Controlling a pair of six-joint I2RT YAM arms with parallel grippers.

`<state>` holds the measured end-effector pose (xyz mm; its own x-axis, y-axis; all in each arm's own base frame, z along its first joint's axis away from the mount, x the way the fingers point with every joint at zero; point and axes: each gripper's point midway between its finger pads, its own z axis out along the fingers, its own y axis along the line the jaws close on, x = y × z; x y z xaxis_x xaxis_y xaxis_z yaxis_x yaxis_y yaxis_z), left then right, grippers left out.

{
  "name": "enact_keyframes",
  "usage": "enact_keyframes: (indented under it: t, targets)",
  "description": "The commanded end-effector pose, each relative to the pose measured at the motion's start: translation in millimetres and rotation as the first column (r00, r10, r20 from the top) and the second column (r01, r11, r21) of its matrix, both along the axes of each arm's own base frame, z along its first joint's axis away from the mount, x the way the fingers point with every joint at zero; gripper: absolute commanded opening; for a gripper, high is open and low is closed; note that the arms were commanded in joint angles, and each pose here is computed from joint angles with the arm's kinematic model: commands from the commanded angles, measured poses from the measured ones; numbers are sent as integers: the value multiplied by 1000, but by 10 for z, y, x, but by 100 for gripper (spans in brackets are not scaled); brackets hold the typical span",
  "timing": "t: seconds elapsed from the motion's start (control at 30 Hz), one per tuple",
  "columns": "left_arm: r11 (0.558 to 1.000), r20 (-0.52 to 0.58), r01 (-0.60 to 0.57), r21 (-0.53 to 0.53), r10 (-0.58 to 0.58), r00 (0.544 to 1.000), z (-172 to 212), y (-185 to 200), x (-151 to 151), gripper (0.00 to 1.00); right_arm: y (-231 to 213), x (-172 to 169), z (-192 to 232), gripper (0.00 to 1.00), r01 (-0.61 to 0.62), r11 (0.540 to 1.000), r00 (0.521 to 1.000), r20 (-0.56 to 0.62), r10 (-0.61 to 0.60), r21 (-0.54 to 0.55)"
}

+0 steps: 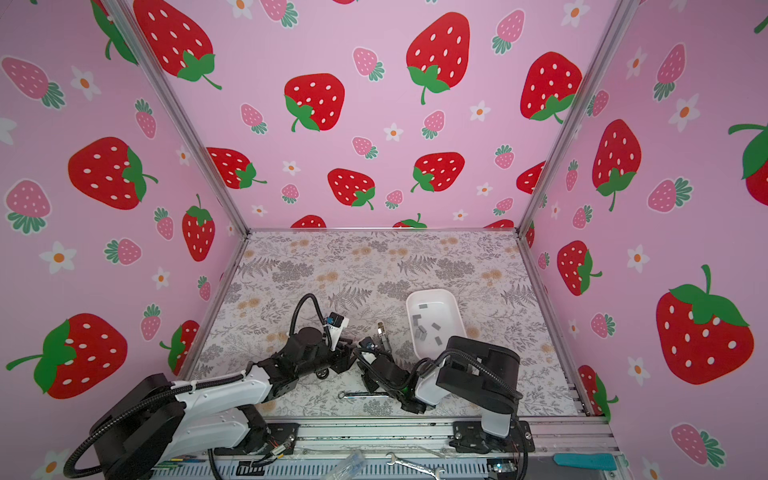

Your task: Load the staples into the stapler

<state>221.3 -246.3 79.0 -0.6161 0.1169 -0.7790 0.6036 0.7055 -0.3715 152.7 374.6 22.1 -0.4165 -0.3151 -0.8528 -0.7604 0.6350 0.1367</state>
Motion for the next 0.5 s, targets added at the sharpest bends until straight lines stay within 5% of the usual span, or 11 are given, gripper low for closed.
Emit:
enact_keyframes:
  t: [0.0,0.47]
  targets:
    - [998,49,59,-19,-58,997,57,-87,-65,55,-64,-25,-119,27,0,1000,999,-36,0,-13]
    - [995,79,-87,58,82,993,-23,139,83,57,-98,-45,173,39,-19,998,1000,-7,19,65]
